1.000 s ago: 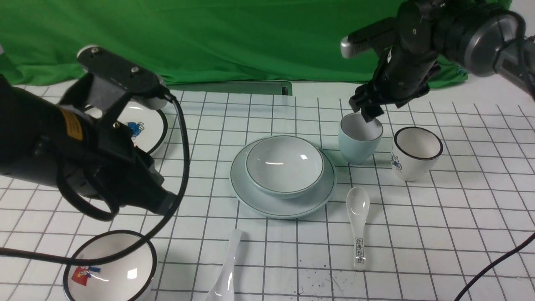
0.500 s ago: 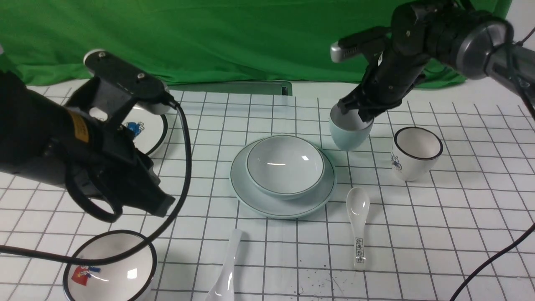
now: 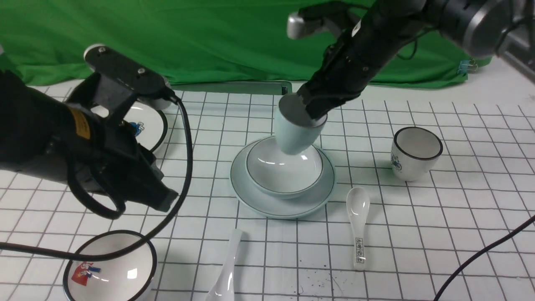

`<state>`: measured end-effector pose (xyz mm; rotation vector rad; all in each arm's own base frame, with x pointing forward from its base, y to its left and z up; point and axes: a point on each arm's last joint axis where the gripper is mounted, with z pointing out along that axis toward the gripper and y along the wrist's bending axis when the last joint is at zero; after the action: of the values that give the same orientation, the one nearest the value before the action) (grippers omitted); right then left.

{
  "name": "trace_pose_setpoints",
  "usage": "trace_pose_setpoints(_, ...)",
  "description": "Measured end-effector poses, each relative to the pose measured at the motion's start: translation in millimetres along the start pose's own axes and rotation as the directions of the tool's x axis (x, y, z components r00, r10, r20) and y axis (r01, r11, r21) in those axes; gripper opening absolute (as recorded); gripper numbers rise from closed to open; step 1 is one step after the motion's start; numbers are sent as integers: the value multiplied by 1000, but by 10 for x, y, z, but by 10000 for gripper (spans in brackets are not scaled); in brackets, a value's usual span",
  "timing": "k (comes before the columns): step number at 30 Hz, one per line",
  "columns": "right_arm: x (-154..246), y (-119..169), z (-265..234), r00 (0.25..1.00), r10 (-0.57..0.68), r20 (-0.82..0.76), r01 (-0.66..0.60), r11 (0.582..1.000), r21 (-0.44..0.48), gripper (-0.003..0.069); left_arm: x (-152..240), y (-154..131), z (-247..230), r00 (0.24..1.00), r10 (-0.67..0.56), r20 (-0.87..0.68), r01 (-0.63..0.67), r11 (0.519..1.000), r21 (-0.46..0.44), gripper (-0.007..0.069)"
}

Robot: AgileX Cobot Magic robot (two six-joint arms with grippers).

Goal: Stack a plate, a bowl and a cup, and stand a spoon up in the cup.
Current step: Use the right arm to put the blue teacup into the blue rice bowl in the middle

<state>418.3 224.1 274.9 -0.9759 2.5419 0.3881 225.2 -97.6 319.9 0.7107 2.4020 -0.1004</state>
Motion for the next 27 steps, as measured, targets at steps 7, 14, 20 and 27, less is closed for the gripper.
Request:
trace_pose_setpoints(7, 31, 40, 395, 999, 4, -53, -4, 1000, -4, 90, 1, 0, 0, 1000, -2, -1, 2, 1000, 0, -29)
trace_pose_setpoints(14, 71, -43, 499, 996, 31, -85, -25, 997, 68, 90, -6, 1, 0, 1000, -27, 6, 27, 1000, -1, -29)
trace_pose_setpoints(20, 80, -63, 488, 995, 32, -96, -24, 995, 92, 232, -19, -6, 33, 997, -79, 8, 78, 997, 9, -6)
trace_pose_setpoints(27, 43, -7, 188, 997, 14, -74, -6, 995, 103, 440, -42, -160, 239, 994, -100, -52, 106, 987, 124, 153)
